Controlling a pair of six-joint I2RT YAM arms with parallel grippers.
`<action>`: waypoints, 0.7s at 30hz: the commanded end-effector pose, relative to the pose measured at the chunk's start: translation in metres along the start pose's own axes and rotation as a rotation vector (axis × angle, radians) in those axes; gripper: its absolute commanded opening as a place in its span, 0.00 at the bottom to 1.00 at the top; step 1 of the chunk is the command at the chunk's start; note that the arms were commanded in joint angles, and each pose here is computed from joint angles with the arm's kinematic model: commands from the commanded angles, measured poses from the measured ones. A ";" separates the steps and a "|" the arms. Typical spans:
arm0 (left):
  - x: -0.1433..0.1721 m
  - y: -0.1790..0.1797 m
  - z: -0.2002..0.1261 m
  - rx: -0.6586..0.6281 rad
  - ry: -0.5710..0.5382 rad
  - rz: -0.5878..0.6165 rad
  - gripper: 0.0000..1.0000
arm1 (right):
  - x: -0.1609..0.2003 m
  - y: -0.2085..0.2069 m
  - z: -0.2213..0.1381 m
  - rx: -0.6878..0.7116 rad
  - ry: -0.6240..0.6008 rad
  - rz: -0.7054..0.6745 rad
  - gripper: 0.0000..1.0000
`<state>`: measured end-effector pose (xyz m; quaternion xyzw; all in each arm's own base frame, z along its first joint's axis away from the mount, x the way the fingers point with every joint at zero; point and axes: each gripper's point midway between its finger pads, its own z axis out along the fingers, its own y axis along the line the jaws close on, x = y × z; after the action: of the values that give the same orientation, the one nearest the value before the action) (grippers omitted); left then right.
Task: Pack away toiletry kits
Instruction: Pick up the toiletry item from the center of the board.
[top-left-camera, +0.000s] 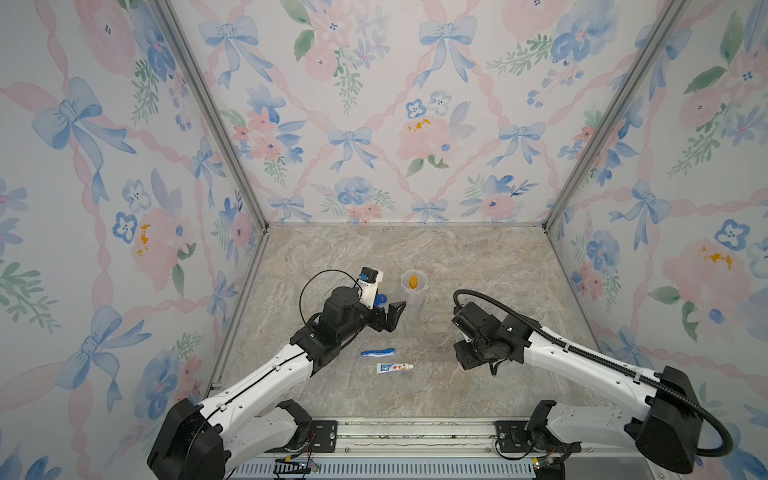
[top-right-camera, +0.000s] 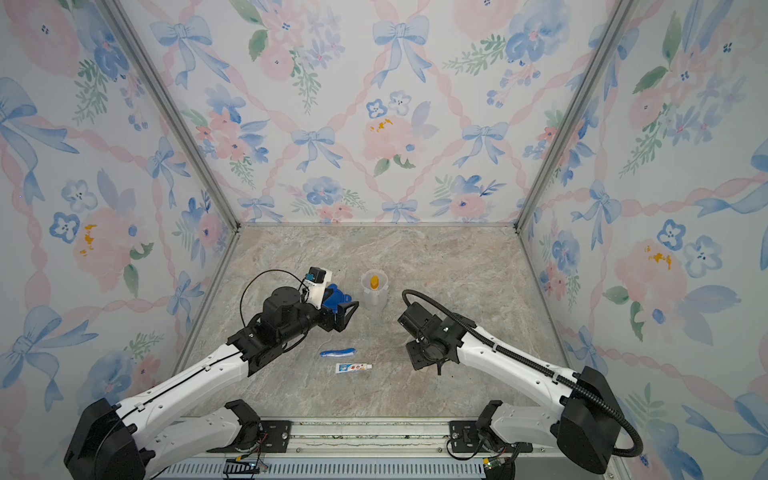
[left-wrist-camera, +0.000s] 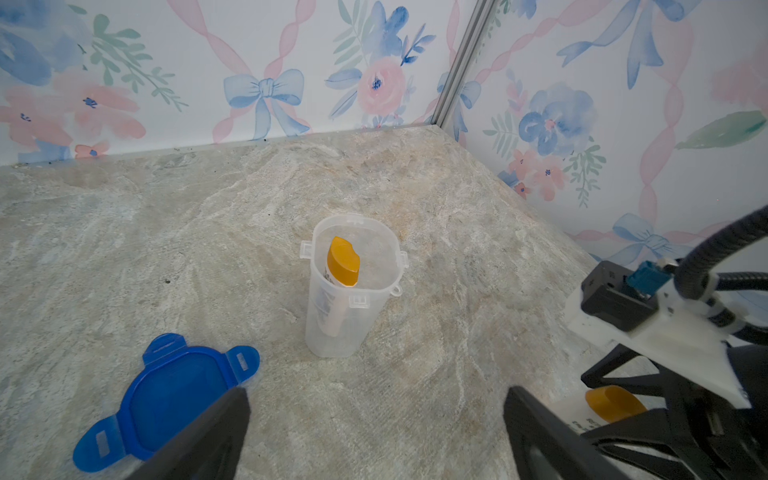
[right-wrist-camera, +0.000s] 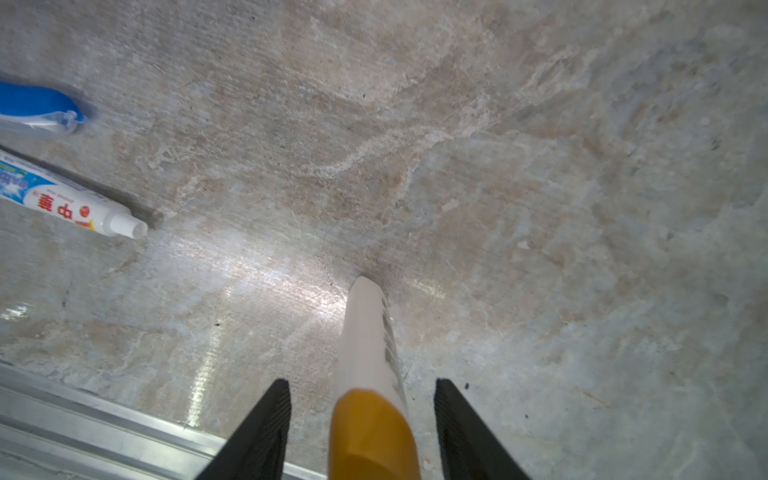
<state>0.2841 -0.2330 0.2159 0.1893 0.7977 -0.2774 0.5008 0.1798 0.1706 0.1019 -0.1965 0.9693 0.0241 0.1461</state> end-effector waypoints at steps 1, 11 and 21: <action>0.005 -0.002 0.000 0.013 0.008 -0.018 0.98 | 0.002 -0.001 0.002 0.027 0.004 -0.010 0.43; 0.006 0.005 0.002 -0.014 0.010 -0.028 0.98 | 0.003 -0.004 0.004 0.050 0.000 -0.003 0.19; 0.007 0.024 0.002 -0.078 0.004 -0.046 0.98 | -0.101 0.016 -0.095 -0.036 -0.249 -0.140 0.12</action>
<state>0.2901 -0.2260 0.2104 0.1719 0.8056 -0.2712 0.4978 0.2082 0.1934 0.1639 -0.2221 0.9533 0.0383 0.2011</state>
